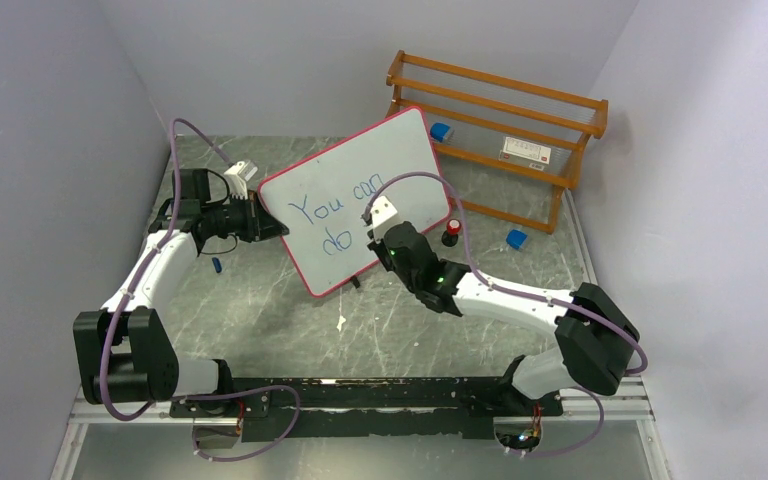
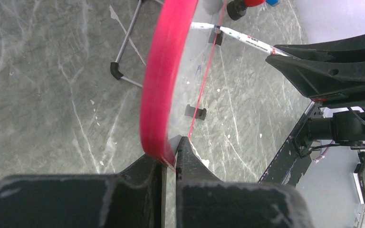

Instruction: Write a sentence on the whiteboard

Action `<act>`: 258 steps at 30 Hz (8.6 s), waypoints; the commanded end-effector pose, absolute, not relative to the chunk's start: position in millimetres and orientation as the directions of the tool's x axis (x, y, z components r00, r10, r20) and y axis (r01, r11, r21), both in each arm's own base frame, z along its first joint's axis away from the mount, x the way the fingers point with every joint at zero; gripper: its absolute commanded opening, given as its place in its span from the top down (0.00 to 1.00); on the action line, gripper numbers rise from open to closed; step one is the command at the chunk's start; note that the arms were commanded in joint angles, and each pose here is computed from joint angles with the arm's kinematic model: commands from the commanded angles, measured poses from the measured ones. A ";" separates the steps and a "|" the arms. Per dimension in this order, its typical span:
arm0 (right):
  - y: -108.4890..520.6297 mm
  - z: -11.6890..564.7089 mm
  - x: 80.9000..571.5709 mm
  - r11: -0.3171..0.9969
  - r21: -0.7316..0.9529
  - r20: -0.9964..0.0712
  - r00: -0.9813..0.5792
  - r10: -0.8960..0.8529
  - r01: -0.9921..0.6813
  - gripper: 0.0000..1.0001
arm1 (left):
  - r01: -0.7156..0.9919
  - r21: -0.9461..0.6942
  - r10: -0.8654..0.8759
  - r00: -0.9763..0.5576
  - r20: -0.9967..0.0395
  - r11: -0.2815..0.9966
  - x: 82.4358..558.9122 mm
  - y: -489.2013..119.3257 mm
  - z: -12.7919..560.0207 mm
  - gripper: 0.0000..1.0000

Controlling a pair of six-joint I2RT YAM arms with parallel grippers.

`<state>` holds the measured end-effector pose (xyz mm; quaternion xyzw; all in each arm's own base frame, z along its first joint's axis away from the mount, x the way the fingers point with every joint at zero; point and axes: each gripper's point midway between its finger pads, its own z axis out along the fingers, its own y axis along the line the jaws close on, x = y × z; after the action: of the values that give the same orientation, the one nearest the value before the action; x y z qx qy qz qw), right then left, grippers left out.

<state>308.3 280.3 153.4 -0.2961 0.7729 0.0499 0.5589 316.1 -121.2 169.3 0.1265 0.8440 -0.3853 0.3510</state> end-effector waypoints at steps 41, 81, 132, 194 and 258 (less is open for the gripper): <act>289.7 179.8 319.1 0.834 -0.205 -0.934 -0.153 -0.324 -0.513 1.00 | 0.421 -0.408 0.013 -0.709 -0.705 0.810 331.7 -92.3 137.1 0.95; 266.7 138.8 301.2 0.834 -0.213 -0.892 -0.247 -0.379 -0.509 1.00 | 0.418 -0.408 0.013 -0.711 -0.703 0.812 332.0 -91.8 135.7 0.95; 272.2 176.7 323.4 0.867 -0.165 -0.946 -0.174 -0.275 -0.471 1.00 | 0.414 -0.408 0.014 -0.715 -0.699 0.814 332.4 -91.5 134.2 0.95; 253.0 138.7 308.4 0.868 -0.178 -0.907 -0.265 -0.327 -0.463 1.00 | 0.413 -0.408 0.015 -0.717 -0.697 0.814 332.1 -91.9 133.4 0.95; 247.3 146.5 321.5 0.893 -0.181 -0.915 -0.262 -0.307 -0.413 1.00 | 0.410 -0.408 0.016 -0.721 -0.692 0.816 331.7 -91.9 131.8 0.95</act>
<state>324.9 255.5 151.7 -0.2367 0.7861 0.0492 0.5688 316.2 -122.2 167.7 0.1262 0.8454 -0.3848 0.3482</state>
